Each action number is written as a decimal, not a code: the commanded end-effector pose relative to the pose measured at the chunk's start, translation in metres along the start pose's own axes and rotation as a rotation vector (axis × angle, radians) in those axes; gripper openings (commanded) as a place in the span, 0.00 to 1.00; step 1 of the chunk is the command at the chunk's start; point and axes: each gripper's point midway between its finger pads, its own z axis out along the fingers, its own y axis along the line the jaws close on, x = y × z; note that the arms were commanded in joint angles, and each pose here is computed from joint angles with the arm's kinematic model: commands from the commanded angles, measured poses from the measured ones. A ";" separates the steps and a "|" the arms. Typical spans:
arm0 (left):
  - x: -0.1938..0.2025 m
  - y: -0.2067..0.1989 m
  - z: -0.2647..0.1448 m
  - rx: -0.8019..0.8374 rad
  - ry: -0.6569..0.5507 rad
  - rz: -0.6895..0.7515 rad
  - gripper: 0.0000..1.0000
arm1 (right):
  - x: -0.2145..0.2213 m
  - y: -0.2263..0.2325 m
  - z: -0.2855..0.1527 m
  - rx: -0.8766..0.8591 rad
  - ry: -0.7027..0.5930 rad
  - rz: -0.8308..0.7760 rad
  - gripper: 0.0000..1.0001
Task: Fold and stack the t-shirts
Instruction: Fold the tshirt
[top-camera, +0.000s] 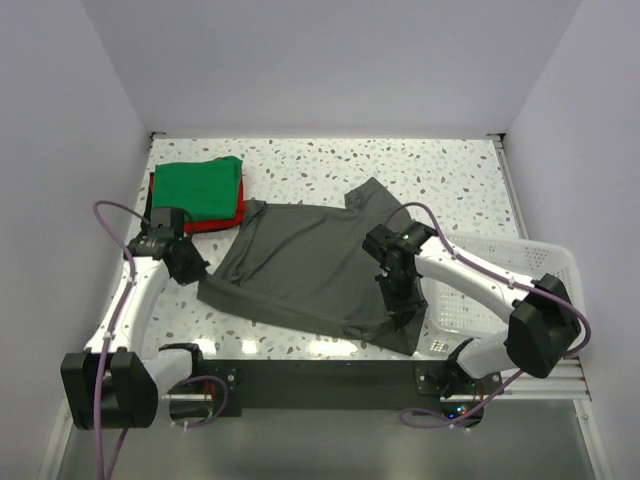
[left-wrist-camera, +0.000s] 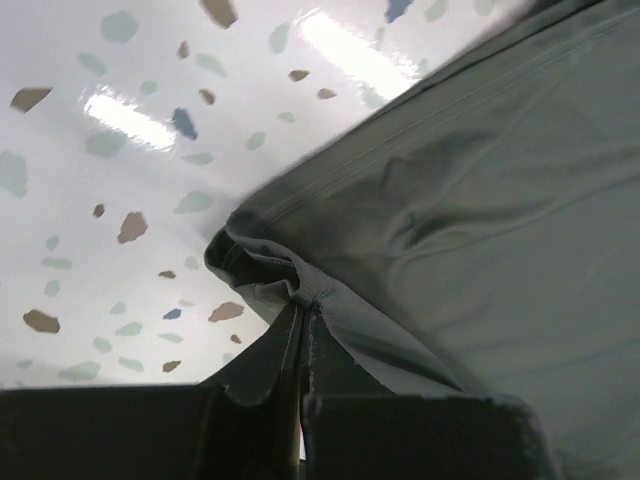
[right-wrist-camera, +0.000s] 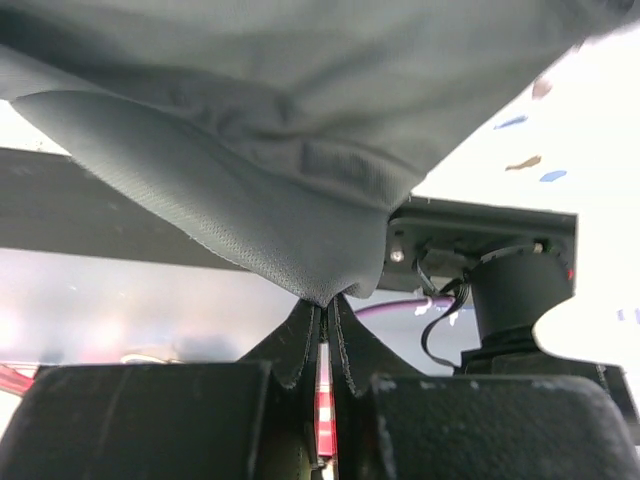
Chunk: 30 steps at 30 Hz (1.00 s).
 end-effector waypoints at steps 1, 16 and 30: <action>-0.042 -0.034 -0.008 0.062 -0.119 0.064 0.00 | -0.022 -0.005 -0.010 0.016 -0.040 -0.033 0.00; -0.073 -0.066 0.012 0.071 -0.133 0.095 0.00 | -0.100 -0.035 -0.030 0.080 -0.072 0.011 0.00; -0.088 -0.084 0.034 0.079 -0.129 0.118 0.41 | -0.149 -0.049 -0.019 0.129 -0.049 -0.001 0.01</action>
